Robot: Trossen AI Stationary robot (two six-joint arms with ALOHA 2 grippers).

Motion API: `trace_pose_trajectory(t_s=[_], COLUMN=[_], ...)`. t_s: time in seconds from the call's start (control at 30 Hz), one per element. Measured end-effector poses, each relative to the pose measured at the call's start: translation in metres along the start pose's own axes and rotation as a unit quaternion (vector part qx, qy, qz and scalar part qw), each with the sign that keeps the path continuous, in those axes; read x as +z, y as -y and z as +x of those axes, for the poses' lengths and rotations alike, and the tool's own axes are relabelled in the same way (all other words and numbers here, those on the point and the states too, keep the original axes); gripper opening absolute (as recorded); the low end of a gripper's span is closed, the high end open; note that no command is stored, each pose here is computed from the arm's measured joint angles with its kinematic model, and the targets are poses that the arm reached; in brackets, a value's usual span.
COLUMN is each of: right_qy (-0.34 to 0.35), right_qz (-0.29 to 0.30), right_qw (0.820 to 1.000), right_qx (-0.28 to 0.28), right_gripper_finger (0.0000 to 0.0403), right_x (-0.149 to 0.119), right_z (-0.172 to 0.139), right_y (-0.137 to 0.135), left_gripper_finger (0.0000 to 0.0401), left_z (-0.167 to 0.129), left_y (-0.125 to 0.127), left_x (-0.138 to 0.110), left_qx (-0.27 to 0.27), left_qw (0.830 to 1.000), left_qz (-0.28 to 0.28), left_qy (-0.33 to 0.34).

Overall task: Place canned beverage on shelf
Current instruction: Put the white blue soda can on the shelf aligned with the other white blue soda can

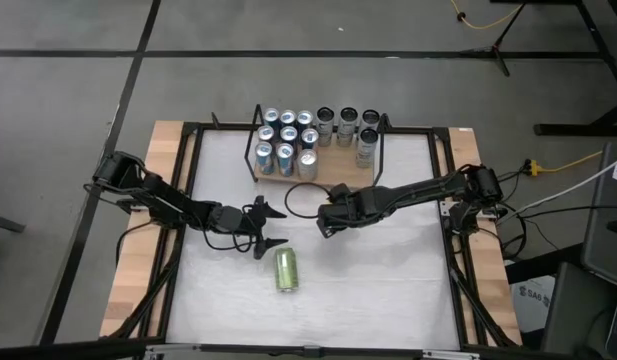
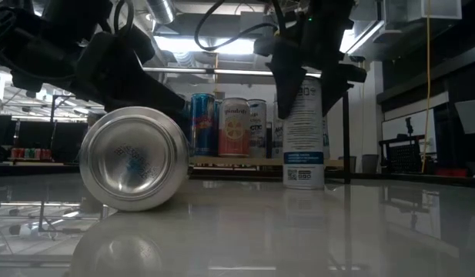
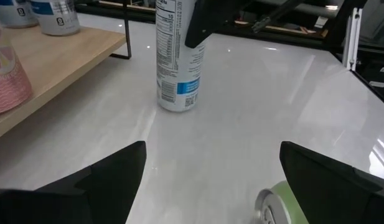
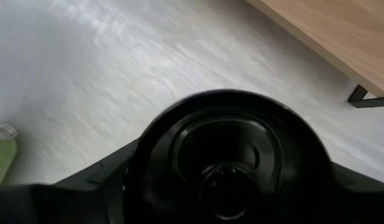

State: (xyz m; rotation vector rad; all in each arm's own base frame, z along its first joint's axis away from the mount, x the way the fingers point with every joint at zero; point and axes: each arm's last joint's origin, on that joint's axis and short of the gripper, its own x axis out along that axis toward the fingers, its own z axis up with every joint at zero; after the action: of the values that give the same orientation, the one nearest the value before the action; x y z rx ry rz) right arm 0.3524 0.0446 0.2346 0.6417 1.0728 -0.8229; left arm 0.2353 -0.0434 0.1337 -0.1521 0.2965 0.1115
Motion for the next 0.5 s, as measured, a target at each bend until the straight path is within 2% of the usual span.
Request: trace_pose_trajectory(t_s=[0.3,0.5], right_qy=[-0.002,-0.002], right_qz=[0.003,0.003], right_qw=[1.000,1.000], right_qx=[0.003,0.004], right_gripper_finger=[0.0374,0.0390], right_x=[0.0000,0.0001], right_z=[-0.0004,-0.0006], right_y=[-0.0004,-0.0003], left_gripper_finger=[0.0364,0.0364], left_z=[0.0000,0.0000], left_y=[0.0000,0.0000], left_x=[0.0000,0.0000], left_qx=[0.000,0.000], left_qw=[1.000,1.000], left_qz=[-0.001,-0.001], left_qy=[0.000,0.000])
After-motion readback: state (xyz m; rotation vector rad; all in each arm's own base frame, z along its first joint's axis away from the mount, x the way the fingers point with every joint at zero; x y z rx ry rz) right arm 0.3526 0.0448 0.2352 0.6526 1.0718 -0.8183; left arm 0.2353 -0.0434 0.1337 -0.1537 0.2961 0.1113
